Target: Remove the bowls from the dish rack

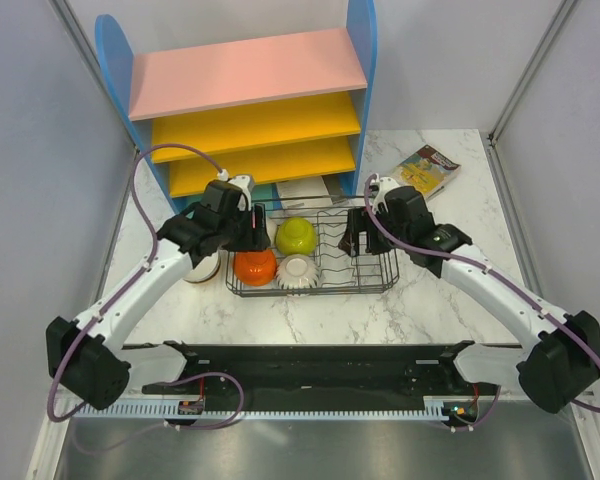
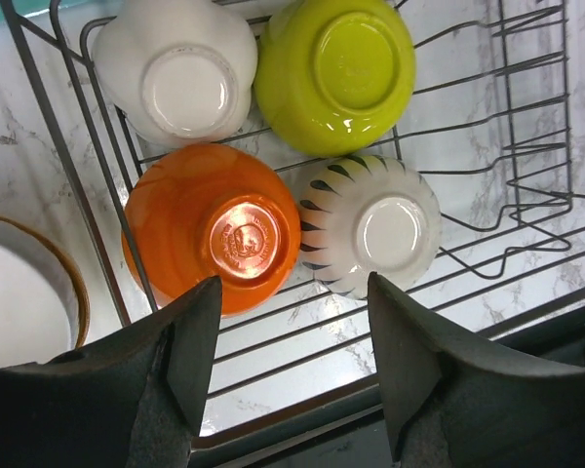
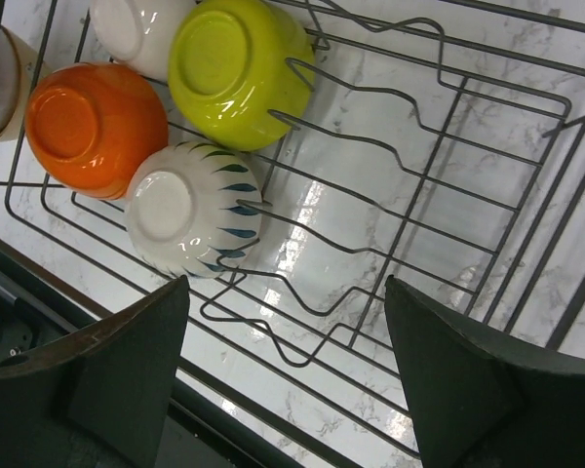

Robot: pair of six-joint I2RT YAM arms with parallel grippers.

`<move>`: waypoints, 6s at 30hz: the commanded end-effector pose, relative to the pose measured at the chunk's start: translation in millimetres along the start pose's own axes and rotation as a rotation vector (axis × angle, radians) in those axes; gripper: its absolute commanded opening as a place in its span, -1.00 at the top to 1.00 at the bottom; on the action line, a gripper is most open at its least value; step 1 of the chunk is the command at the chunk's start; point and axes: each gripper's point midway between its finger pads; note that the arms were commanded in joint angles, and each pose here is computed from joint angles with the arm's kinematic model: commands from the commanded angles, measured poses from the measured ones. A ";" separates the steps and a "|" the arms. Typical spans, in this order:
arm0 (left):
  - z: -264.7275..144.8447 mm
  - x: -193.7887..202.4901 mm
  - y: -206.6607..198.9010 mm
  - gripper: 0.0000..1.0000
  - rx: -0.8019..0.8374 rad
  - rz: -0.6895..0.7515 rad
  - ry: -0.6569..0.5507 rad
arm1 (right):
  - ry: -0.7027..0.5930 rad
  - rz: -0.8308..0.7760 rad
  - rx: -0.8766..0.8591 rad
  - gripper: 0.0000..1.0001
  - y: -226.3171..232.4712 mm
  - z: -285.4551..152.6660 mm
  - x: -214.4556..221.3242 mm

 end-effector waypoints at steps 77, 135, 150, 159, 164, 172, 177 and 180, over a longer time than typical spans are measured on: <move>15.8 80.9 66.4 -0.50 -0.359 -0.282 0.127 | 0.328 0.183 0.029 -0.51 0.7 18.5 121.7; 61.1 120.9 69.0 -0.97 -0.476 -0.484 0.161 | 0.301 0.300 -0.068 -0.43 20.7 -1.6 137.7; 82.8 160.3 87.2 -0.99 -0.533 -0.429 0.231 | 0.297 0.303 -0.079 -0.42 22.8 -1.3 135.4; 80.3 152.8 71.6 -0.99 -0.469 -0.428 0.246 | 0.300 0.305 -0.080 -0.42 22.9 -0.5 135.7; 73.4 139.4 64.7 -0.95 -0.433 -0.401 0.213 | 0.297 0.306 -0.084 -0.43 23.7 0.6 134.3; 48.8 108.7 28.5 -0.92 -0.271 -0.319 0.139 | 0.297 0.306 -0.084 -0.43 23.7 2.7 132.9; 42.1 93.6 38.5 -0.94 -0.295 -0.277 0.052 | 0.292 0.310 -0.090 -0.42 25.0 4.2 130.5; 40.3 97.6 50.8 -0.96 -0.366 -0.260 0.065 | 0.289 0.308 -0.097 -0.42 26.3 3.7 128.9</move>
Point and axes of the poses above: each gripper's point midway between its finger pads, its own z axis out along the fingers, its own y axis along the line the jaws close on, x = y × z, and after that the axes turned 11 degrees about -z, right-handed
